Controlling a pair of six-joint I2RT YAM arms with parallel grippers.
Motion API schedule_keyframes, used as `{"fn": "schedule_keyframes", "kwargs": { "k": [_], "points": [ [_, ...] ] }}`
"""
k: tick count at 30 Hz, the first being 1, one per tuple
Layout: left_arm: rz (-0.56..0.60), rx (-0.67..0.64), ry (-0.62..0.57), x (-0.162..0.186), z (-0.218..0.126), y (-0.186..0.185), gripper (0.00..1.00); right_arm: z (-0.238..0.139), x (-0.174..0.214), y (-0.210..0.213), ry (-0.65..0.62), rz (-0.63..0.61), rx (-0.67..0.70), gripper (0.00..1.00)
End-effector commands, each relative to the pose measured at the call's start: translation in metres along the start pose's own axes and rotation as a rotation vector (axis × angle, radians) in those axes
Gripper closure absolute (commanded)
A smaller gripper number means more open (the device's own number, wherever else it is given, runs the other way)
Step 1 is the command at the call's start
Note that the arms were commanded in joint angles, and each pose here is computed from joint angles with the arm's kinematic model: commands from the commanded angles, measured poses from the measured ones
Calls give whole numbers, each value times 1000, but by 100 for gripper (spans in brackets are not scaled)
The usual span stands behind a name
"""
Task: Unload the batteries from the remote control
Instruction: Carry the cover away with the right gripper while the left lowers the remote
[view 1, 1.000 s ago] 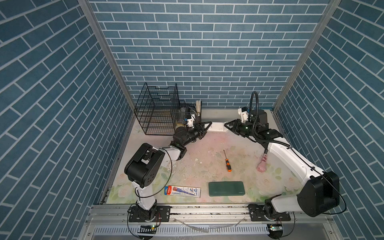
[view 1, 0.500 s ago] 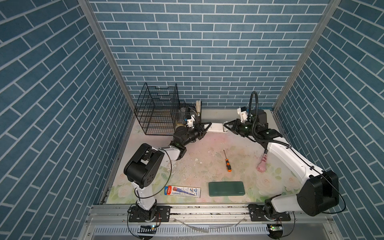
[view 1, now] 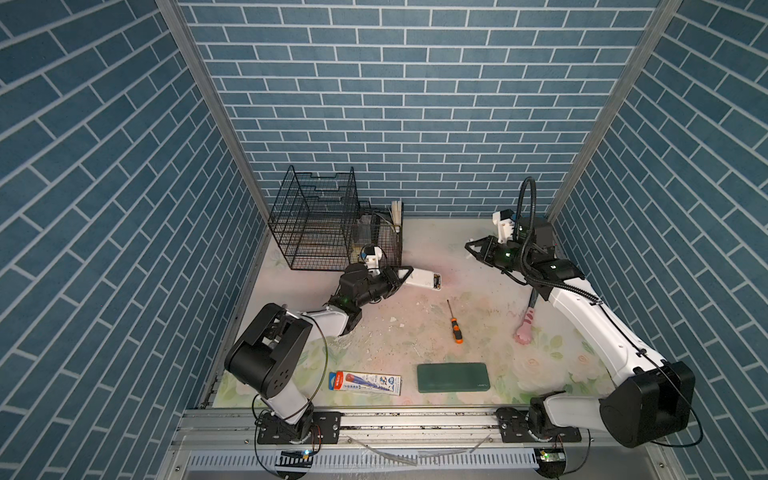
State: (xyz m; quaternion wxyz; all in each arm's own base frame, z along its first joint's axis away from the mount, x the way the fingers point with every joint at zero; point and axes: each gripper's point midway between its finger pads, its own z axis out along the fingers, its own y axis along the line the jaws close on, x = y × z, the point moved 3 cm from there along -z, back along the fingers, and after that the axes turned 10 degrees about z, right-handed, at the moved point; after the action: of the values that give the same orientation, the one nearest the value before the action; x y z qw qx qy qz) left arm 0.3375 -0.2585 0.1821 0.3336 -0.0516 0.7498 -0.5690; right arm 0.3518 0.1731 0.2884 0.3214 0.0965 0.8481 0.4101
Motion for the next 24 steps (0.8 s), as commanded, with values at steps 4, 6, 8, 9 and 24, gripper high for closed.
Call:
{"fn": "schedule_keyframes", "kwargs": {
  "k": [4, 6, 8, 9, 24],
  "points": [
    [97, -101, 24, 20, -26, 15, 100, 46, 9, -82, 22, -43, 242, 100],
    [105, -128, 29, 25, -33, 20, 100, 56, 13, -97, 33, -50, 282, 100],
    [108, -147, 33, 30, -39, 24, 100, 66, 16, -112, 46, -52, 321, 100],
    [106, -155, 36, 33, -41, 27, 100, 70, 16, -119, 50, -58, 346, 100],
    [53, -225, 75, 68, -49, 69, 100, 107, 15, -181, 97, -83, 594, 100]
  ]
}}
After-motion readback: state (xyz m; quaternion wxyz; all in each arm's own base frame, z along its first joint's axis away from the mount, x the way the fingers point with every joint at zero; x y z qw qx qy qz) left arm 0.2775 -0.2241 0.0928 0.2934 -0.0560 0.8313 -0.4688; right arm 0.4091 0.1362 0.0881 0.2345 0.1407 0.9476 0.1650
